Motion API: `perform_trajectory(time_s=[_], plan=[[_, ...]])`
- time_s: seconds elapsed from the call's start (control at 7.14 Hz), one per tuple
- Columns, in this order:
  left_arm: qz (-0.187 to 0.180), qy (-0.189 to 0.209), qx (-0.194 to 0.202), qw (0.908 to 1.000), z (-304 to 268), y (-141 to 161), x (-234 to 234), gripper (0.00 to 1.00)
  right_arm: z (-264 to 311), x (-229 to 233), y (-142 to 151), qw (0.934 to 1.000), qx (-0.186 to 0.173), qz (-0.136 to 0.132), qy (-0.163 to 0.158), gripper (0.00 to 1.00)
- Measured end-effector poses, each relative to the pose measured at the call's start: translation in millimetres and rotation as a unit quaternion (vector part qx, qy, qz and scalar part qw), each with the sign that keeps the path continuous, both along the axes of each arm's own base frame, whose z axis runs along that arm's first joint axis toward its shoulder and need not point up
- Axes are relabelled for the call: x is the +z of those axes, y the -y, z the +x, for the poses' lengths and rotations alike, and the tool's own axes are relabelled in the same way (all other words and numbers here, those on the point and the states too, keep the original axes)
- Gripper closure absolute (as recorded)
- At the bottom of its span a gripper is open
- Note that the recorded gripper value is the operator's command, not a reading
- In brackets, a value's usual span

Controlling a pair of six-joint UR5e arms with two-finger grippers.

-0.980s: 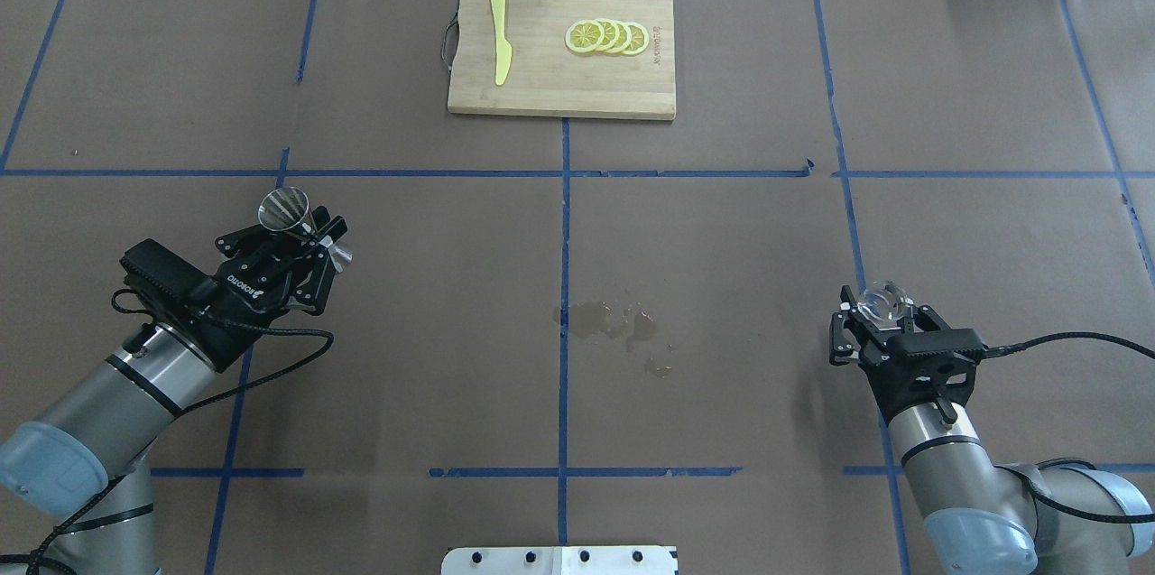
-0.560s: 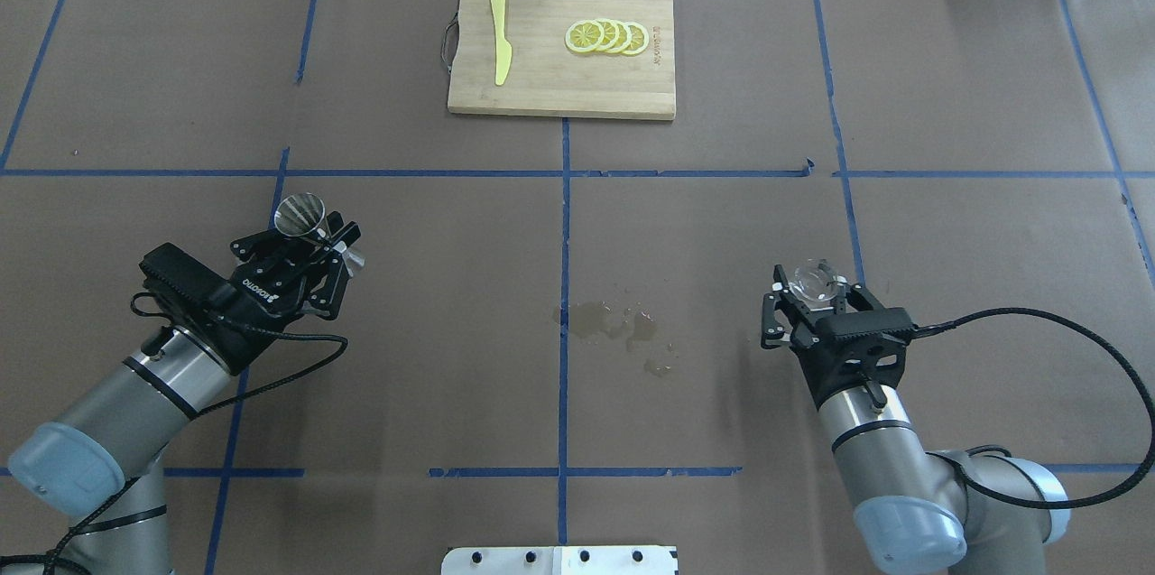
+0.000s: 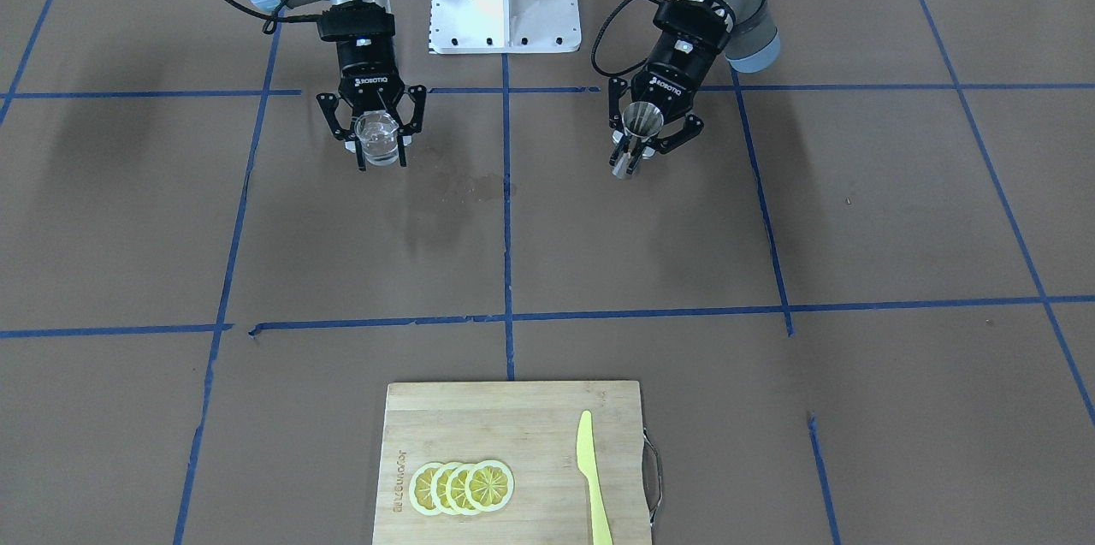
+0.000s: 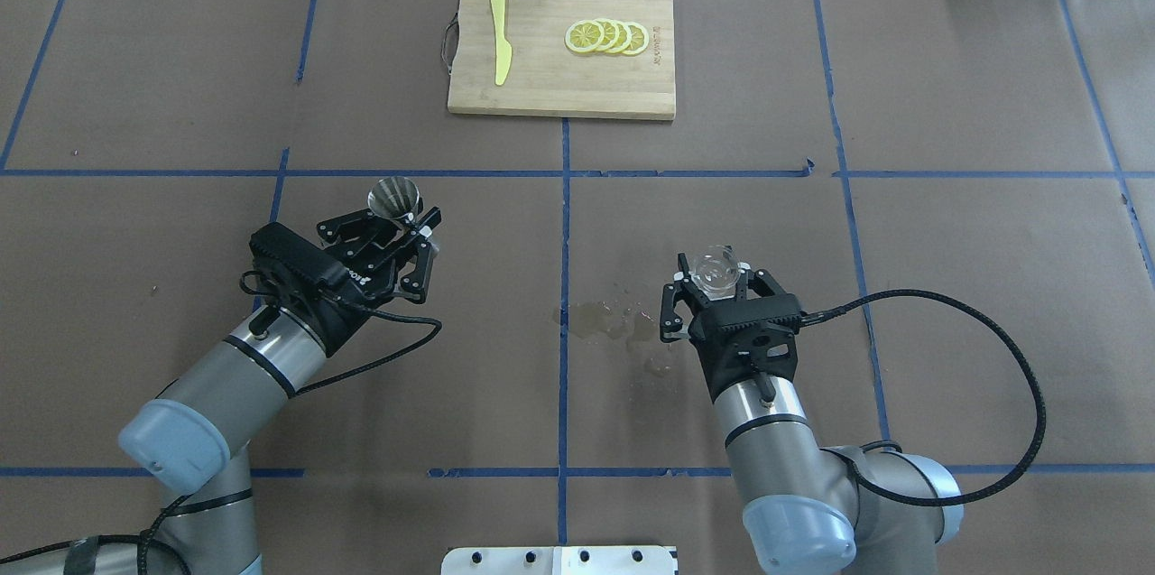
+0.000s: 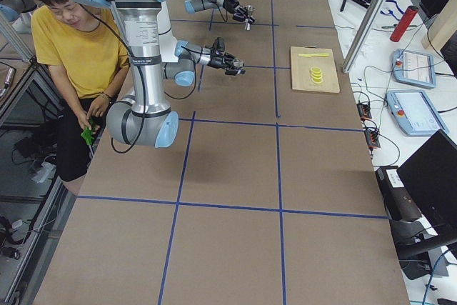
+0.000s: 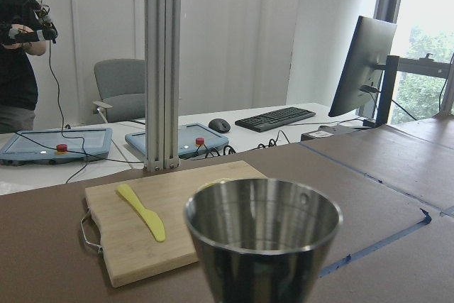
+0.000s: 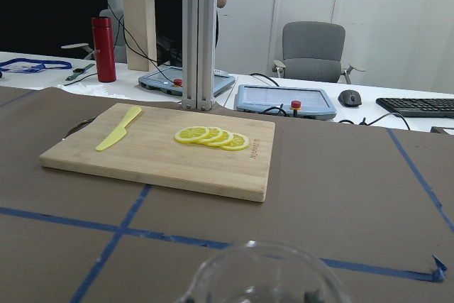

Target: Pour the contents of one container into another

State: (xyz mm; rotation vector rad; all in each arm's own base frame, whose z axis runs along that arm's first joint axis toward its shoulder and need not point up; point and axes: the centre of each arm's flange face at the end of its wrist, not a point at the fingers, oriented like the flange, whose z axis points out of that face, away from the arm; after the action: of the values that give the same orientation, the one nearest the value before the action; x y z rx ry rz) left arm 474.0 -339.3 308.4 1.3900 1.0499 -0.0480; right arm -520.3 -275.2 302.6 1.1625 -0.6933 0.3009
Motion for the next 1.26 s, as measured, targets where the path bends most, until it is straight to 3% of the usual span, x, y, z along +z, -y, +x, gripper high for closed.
perform_trajectory(time_s=[0.7, 1.26], plan=[[0.011, 0.023, 0.037, 0.999, 46, 10, -3, 1.0, -30, -127, -25, 0.9991, -0.031, 0.011, -0.028, 1.0], [0.028, 0.029, 0.065, 0.9971, 62, -3, -15, 1.0, 9, -144, -5, 0.997, -0.05, 0.022, -0.055, 1.0]])
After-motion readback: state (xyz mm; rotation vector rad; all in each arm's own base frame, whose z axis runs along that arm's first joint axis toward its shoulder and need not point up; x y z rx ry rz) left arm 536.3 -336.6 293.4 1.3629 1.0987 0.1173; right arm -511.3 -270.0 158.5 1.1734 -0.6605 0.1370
